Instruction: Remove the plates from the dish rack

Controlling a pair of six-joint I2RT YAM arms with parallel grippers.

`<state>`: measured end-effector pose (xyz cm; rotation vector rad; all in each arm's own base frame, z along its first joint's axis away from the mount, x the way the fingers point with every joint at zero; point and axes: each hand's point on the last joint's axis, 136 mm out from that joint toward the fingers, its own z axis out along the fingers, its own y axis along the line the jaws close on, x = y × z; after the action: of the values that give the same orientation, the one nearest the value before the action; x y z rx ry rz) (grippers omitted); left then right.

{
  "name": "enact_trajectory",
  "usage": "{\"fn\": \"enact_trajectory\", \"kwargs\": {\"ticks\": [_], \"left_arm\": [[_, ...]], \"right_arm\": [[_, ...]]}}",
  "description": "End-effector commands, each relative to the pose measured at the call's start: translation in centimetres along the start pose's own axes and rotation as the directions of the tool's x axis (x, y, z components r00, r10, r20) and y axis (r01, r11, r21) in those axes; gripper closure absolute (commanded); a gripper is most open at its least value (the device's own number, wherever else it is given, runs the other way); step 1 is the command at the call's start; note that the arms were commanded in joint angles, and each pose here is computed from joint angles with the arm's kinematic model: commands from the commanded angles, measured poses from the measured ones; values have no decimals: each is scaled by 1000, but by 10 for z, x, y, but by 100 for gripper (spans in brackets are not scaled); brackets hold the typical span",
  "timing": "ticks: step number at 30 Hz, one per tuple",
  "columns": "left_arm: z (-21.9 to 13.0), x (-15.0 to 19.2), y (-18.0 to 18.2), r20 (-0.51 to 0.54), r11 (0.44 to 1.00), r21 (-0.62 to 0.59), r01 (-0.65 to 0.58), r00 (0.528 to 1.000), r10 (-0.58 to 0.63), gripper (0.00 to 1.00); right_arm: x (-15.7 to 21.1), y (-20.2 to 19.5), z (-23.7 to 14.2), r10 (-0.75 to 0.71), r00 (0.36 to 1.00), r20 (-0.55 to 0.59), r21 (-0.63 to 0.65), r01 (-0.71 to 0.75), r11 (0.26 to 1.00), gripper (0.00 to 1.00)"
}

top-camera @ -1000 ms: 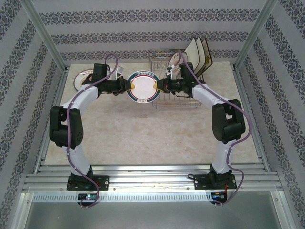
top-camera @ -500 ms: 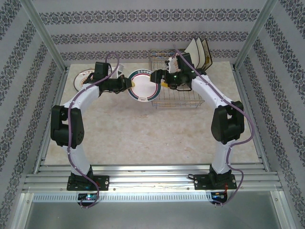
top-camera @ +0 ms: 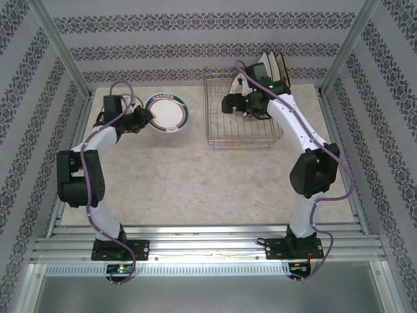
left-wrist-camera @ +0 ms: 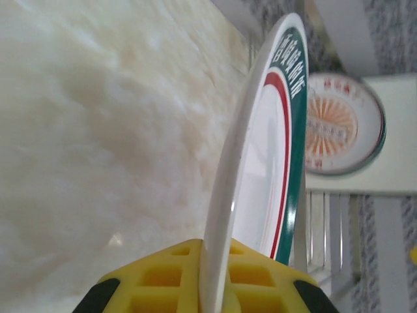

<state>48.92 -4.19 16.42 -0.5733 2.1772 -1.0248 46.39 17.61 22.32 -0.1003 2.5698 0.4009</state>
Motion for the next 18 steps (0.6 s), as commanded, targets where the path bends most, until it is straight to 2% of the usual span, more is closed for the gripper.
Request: {"fn": "enact_trajectory", "kwargs": {"ticks": [1, 4, 9, 18], "left_arm": [[-34, -62, -18, 238, 994, 108, 12, 971, -37, 100], [-45, -78, 5, 310, 995, 80, 64, 947, -86, 100], [-52, -91, 44, 391, 985, 45, 164, 905, -169, 100], [-63, -102, 77, 468, 974, -25, 226, 863, -188, 100]], "right_arm": [[3, -8, -4, -44, 999, -20, 73, 45, 996, 2], [6, -14, -3, -63, 997, -36, 108, 67, 992, 2], [13, -41, 1, -107, 987, -123, 261, 136, 956, 2], [15, -56, 1, -83, 985, -150, 286, 124, 950, 2]]}}
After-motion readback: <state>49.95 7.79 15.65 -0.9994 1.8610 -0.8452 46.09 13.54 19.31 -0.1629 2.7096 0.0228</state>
